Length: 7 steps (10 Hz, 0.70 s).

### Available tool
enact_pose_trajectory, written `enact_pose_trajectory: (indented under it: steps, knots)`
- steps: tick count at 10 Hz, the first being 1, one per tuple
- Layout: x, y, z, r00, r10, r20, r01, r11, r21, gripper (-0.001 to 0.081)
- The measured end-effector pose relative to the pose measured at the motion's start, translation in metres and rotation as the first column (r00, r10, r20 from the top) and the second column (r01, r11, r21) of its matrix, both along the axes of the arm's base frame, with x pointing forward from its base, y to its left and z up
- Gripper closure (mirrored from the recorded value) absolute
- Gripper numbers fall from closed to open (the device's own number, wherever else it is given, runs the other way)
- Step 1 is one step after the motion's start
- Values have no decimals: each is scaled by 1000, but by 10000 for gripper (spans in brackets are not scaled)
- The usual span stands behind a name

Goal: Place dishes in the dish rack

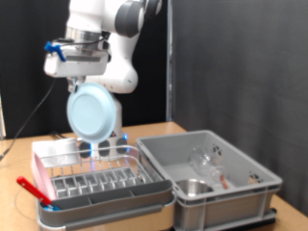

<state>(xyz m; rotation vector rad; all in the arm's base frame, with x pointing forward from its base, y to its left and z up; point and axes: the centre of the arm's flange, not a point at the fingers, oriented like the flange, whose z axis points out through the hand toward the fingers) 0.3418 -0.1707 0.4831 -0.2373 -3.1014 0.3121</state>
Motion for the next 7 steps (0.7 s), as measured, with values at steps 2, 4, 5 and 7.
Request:
enact_pose_trajectory:
  steps: [2, 4, 5, 7]
  knots:
    - [4, -9, -13, 999, -36, -33, 36, 999, -24, 789]
    - [7, -11, -17, 999, 16, -45, -17, 999, -28, 789]
    - [5, -11, -20, 998, -31, -50, 31, 1000, -4, 789]
    - [2, -14, -27, 993, -106, -54, 108, 993, 39, 789]
